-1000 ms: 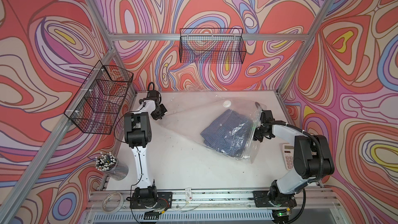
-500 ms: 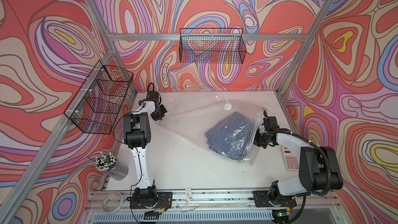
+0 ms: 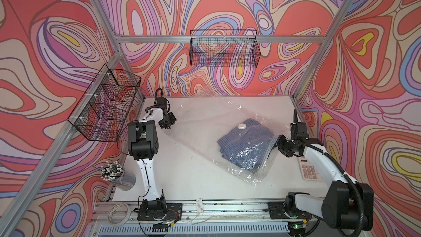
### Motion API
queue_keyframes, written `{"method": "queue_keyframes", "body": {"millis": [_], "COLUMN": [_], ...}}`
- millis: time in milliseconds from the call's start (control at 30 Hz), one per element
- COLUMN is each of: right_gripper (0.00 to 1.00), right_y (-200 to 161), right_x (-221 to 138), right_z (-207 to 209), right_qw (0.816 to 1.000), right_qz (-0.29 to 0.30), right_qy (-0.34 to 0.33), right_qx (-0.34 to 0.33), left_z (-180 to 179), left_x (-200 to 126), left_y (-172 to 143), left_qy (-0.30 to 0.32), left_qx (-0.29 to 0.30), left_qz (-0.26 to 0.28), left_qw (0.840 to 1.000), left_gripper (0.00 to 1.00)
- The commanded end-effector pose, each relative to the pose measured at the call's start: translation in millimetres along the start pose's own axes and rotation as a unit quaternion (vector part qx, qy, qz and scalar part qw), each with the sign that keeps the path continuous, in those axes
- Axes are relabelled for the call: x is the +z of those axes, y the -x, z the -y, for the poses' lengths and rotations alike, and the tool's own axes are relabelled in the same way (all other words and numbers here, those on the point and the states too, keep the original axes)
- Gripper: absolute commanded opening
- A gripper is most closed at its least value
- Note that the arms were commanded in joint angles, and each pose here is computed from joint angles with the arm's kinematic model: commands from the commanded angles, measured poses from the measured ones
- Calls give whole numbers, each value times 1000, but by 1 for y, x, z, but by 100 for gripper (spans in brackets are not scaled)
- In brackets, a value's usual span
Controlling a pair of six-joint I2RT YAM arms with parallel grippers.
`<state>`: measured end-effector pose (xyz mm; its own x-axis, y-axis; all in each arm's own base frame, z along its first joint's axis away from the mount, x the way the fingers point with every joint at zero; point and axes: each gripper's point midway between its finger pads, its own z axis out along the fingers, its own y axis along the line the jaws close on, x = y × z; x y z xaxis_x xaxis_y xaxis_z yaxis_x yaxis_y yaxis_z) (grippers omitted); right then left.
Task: Take the shirt out of the vacuum bag
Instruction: Adjust the shirt in the vacuum bag.
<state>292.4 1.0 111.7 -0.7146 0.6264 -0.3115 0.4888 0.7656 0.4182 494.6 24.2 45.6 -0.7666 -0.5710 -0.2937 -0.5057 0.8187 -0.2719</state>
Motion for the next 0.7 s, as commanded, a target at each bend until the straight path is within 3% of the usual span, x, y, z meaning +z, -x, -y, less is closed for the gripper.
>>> {"method": "queue_keyframes", "body": {"millis": [0, 133, 267, 500, 633, 667], "right_gripper": [61, 67, 76, 77, 78, 79], "right_y": [18, 44, 72, 75, 73, 72], "right_x": [-38, -71, -78, -2, 32, 40], "right_z": [13, 10, -7, -37, -22, -14], "right_qw": [998, 994, 992, 997, 998, 999], "right_qz": [48, 99, 123, 31, 17, 16], "right_qy": [-35, -45, -25, 70, 52, 37], "right_qx": [8, 0, -14, -30, -21, -19], "left_z": [6, 17, 11, -9, -17, -21], "left_x": [-62, -113, -142, -149, -148, -144], "left_y": [19, 12, -17, -100, -139, -148], "left_qy": [-6, -24, -16, -25, -45, -47], "left_qx": [-4, 10, 38, 27, 9, 9], "left_qz": [53, 92, 99, 45, 19, 14], "left_qw": [999, 995, 994, 998, 999, 999], "left_gripper": [33, 37, 47, 59, 61, 75]}}
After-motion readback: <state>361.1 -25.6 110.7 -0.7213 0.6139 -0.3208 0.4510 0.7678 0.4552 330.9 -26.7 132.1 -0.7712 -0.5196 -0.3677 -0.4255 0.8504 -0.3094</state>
